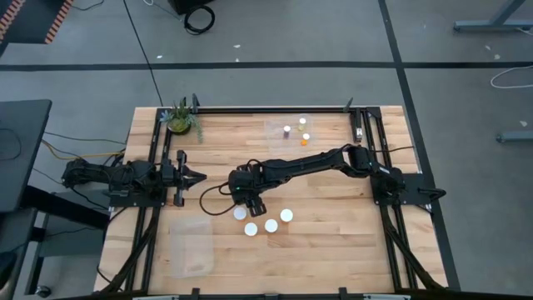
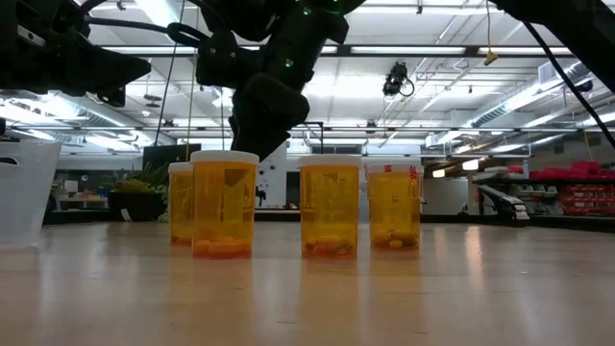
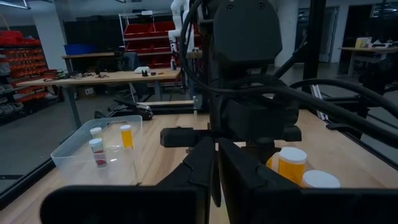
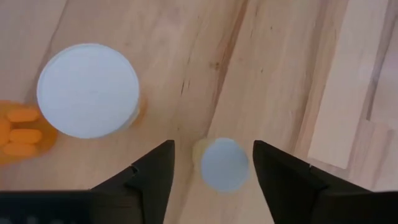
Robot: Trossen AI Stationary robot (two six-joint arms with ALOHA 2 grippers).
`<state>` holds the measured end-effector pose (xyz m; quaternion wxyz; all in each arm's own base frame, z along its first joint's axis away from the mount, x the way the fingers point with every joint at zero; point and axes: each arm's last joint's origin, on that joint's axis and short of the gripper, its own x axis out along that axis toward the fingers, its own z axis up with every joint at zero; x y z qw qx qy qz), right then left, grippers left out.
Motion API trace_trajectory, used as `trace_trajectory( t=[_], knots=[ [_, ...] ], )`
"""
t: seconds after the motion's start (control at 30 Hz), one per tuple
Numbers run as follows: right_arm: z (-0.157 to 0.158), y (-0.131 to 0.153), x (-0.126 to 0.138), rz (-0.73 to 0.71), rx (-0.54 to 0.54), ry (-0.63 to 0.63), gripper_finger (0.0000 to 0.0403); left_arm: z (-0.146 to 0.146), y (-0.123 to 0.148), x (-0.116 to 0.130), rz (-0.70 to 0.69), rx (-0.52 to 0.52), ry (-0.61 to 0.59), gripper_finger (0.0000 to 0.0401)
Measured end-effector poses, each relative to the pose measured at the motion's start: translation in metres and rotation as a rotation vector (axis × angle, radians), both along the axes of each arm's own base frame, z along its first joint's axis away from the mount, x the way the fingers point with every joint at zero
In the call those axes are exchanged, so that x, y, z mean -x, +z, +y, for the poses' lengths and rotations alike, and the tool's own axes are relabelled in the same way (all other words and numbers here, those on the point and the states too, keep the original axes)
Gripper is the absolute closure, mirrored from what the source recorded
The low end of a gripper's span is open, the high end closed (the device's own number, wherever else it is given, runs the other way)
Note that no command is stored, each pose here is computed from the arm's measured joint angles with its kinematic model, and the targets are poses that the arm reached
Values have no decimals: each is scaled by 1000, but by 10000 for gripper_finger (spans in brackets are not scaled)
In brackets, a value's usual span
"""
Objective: Pick and place medicine bottles into bin by pill shape (circle, oval)
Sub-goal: Put the small yellow pill bottle into the top transparent bin
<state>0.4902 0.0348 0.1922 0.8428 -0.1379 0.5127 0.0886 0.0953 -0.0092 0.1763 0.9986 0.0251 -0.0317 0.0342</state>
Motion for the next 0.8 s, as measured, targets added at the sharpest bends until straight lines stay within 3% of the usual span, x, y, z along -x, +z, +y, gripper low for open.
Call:
trace_trajectory(
  t=[0.43, 0.8],
  knots=[
    [-10, 0, 0, 5, -12, -43, 252, 0, 0, 0, 0, 0, 0, 370],
    [-16, 8, 2, 0, 1, -57, 267, 0, 0, 0, 0, 0, 0, 373]
  ],
)
